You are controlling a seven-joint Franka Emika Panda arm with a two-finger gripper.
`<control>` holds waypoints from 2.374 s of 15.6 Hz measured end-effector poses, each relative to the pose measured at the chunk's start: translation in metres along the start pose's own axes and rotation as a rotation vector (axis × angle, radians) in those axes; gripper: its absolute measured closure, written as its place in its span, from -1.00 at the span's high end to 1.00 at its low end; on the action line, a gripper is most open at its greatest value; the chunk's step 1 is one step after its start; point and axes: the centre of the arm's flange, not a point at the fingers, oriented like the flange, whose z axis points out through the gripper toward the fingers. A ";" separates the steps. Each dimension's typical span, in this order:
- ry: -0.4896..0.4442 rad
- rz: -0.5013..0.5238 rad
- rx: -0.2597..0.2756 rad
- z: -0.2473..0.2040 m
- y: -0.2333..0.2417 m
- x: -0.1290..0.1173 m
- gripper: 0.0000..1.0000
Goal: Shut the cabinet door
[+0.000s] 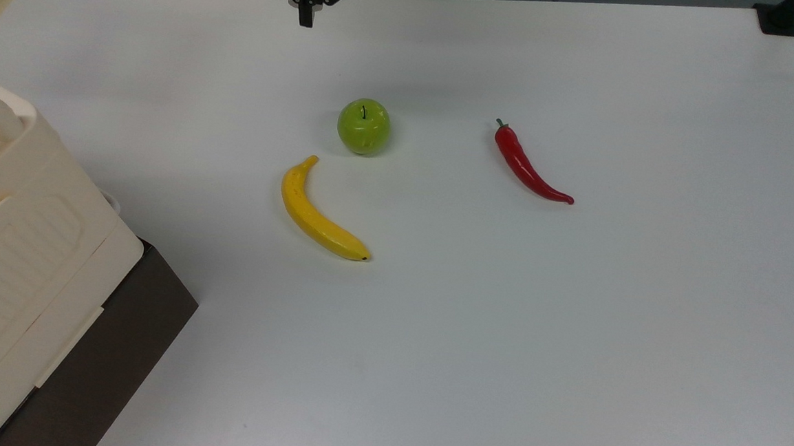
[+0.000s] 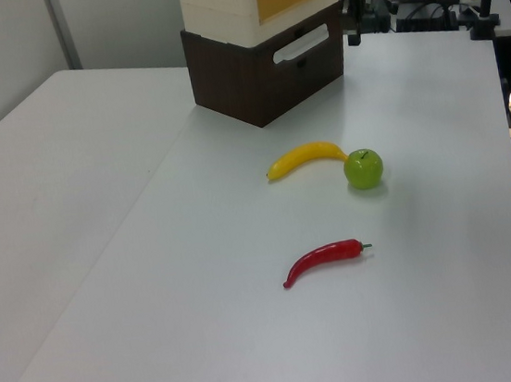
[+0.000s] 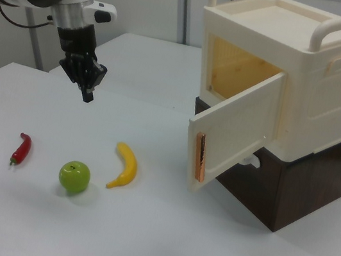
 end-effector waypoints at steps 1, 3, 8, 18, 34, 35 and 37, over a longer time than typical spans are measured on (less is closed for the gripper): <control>0.001 0.003 -0.001 -0.001 0.002 0.000 -0.98; 0.013 0.020 -0.002 -0.006 0.012 0.001 -0.98; 0.068 0.133 -0.003 -0.034 0.077 -0.003 -0.98; 0.245 0.427 -0.043 -0.119 0.239 -0.047 -0.98; 0.284 0.652 -0.095 -0.098 0.393 -0.105 -0.98; 0.281 0.645 -0.081 -0.094 0.393 -0.103 -0.98; 0.278 0.633 -0.041 -0.085 0.391 -0.097 -0.98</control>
